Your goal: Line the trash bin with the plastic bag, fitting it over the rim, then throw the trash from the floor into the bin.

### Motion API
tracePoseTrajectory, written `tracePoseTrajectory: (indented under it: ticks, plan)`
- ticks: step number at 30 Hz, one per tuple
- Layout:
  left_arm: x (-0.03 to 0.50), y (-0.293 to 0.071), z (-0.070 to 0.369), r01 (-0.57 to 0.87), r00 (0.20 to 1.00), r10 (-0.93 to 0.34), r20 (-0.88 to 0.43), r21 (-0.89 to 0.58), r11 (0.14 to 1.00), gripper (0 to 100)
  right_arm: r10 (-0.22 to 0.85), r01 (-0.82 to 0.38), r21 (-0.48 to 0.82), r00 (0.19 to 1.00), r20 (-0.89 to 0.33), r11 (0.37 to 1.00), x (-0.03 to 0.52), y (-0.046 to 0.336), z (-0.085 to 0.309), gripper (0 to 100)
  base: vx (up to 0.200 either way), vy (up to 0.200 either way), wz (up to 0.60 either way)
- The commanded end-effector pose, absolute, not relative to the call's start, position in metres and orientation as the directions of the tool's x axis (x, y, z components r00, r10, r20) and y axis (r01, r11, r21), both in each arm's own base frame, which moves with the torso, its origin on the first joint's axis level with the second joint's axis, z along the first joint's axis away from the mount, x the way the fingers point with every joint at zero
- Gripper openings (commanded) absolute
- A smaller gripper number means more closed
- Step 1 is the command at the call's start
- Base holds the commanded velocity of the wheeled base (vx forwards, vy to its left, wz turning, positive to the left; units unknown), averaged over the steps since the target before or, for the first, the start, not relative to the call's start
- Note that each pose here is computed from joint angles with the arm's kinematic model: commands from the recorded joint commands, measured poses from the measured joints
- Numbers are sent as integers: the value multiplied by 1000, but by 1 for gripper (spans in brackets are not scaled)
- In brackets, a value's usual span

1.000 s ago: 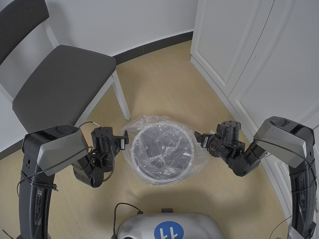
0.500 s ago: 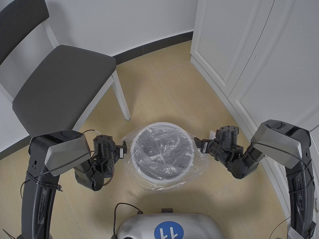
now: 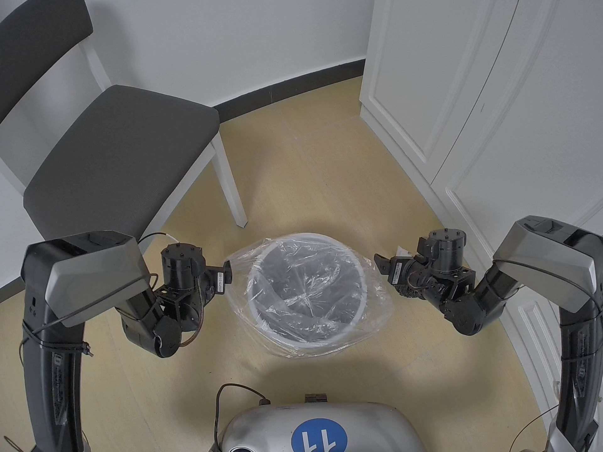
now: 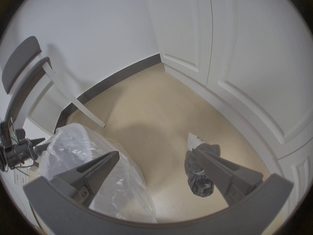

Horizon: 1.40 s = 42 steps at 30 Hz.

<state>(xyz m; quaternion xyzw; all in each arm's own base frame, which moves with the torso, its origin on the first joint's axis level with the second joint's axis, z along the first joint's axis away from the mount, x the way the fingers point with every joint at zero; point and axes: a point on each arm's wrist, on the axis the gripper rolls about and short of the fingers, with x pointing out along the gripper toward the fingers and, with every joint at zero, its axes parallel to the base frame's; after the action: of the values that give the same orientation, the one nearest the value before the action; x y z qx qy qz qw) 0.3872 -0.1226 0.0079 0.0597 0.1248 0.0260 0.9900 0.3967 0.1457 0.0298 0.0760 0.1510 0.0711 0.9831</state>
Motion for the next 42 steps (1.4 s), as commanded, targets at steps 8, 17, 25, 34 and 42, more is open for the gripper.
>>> tracePoseTrajectory:
  ticks: [8, 17, 25, 34, 42]
  plan:
    - [354, -133, 64, 9, 986, 9, -168, 103, 995, 100, 244, -224, 104, 935, -259, 969, 351, 168, 66, 100, 0, 0, 0]
    - [350, -126, 51, 9, 976, 26, -216, 162, 987, 100, 332, -333, 48, 895, -299, 942, 302, 229, 49, 100, 0, 0, 0]
    - [379, -130, -26, -38, 940, 113, -322, 229, 973, 100, 360, -369, 31, 881, -307, 929, 299, 244, 31, 100, 0, 0, 0]
    - [384, -129, -62, -31, 919, 127, -373, 252, 967, 100, 395, -427, -18, 850, -349, 904, 288, 263, 6, 100, 0, 0, 0]
    - [380, -125, -14, -63, 949, 120, -291, 199, 978, 100, 382, -439, -77, 845, -374, 895, 281, 264, -2, 100, 0, 0, 0]
